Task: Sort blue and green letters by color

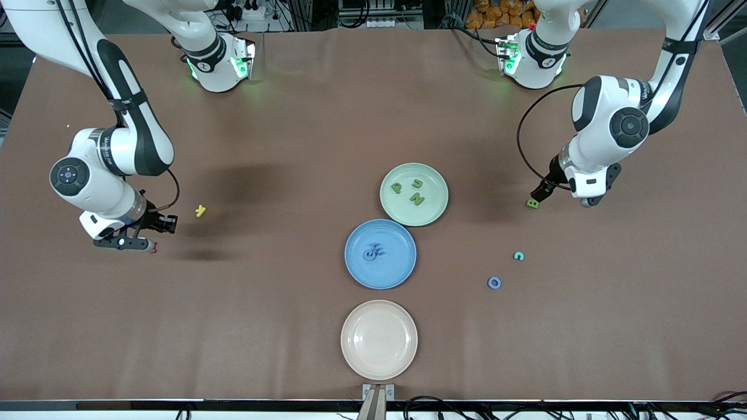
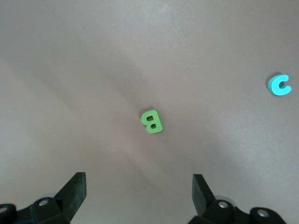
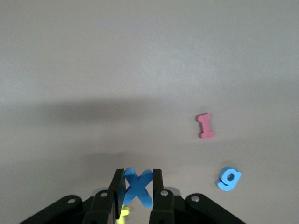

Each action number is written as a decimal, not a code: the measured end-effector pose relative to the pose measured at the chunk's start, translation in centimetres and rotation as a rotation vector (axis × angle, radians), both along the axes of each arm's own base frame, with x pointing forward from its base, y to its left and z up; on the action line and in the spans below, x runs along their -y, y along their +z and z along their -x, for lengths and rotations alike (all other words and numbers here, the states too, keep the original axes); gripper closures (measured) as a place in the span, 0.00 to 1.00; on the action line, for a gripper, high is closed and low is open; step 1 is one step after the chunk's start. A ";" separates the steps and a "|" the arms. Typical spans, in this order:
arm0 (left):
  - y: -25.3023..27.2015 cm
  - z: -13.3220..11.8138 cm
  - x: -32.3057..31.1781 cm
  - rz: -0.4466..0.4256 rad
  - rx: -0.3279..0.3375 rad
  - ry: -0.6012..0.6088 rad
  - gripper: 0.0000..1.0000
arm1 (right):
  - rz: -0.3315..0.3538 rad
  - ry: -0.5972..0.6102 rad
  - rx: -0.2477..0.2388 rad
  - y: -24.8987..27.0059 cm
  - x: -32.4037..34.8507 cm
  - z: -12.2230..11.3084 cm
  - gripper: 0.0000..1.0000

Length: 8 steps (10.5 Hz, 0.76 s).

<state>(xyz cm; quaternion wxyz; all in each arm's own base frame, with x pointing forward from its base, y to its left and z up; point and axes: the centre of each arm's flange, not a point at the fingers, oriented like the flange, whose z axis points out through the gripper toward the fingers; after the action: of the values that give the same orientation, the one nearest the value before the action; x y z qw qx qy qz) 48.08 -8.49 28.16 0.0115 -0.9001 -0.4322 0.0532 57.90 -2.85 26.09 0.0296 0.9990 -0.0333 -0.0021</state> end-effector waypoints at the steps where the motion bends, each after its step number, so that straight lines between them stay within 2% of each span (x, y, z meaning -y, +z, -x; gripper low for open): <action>1: -1.0 -0.2 0.0 0.013 0.012 0.028 0.00 | -0.033 -0.030 0.006 1.0 -1.6 -1.0 0.72; 3: -3.0 -0.6 -0.4 0.036 0.020 0.079 0.00 | -0.104 -0.059 0.006 2.3 -5.8 -2.7 0.72; 5: -4.0 -0.6 -1.3 0.041 0.020 0.105 0.00 | -0.118 -0.098 0.014 2.7 -9.5 -4.1 0.72; 8: -6.2 1.2 -2.7 0.046 0.075 0.159 0.00 | -0.134 -0.148 0.027 2.4 -16.7 -5.4 0.72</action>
<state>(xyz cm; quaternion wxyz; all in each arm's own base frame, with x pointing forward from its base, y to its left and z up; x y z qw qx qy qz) 46.89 -5.80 21.98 -0.0296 -0.8644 -0.5011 0.0302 63.30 13.83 28.45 -0.0380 0.9935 -0.1072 0.0069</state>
